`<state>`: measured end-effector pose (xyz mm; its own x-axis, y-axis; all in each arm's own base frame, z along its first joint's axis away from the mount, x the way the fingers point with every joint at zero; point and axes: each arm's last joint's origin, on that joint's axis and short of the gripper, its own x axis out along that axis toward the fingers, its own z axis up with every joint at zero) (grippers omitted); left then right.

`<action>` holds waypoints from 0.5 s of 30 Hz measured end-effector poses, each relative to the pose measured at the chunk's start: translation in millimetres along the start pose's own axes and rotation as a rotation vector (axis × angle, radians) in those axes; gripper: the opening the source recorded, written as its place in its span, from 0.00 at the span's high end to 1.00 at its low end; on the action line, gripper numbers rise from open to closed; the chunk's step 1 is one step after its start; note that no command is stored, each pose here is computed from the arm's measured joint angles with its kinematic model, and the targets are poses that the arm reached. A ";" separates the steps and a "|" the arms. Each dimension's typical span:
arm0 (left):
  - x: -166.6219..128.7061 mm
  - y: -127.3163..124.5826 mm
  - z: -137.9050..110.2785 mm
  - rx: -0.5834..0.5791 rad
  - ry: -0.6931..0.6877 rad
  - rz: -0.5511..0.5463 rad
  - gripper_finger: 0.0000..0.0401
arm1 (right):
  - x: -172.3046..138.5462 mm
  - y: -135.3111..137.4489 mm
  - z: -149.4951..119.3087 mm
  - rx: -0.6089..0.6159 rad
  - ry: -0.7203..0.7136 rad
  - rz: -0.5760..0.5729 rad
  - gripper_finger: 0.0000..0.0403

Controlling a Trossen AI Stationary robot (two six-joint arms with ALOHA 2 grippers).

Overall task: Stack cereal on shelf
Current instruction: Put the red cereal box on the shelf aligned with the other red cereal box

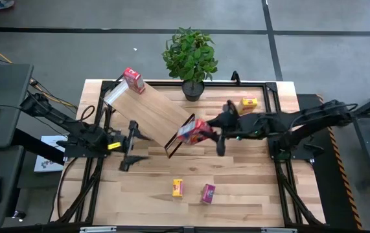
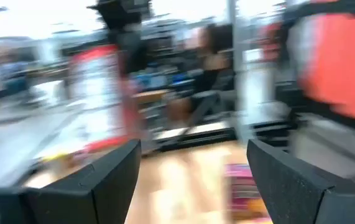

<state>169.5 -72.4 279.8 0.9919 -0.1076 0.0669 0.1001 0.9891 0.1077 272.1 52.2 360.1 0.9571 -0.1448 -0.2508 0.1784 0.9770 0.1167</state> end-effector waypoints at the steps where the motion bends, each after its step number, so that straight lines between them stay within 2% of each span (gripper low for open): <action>1: 1.2 1.3 -1.5 0.003 0.015 0.064 0.29 | 5.2 3.2 -2.3 -0.004 -0.001 0.006 0.62; 4: 5.4 3.9 -4.9 0.006 0.038 0.188 0.29 | 18.8 9.8 -7.4 -0.021 -0.012 0.016 0.62; 15: 21.4 13.9 -14.2 -0.007 0.044 0.244 0.29 | 49.6 19.5 -15.3 -0.120 -0.086 0.032 0.62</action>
<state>193.3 -59.5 268.6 0.9891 0.1392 0.0472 -0.1428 0.9859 0.0868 319.5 66.5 335.2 0.9789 -0.1213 -0.1646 0.1240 0.9923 0.0062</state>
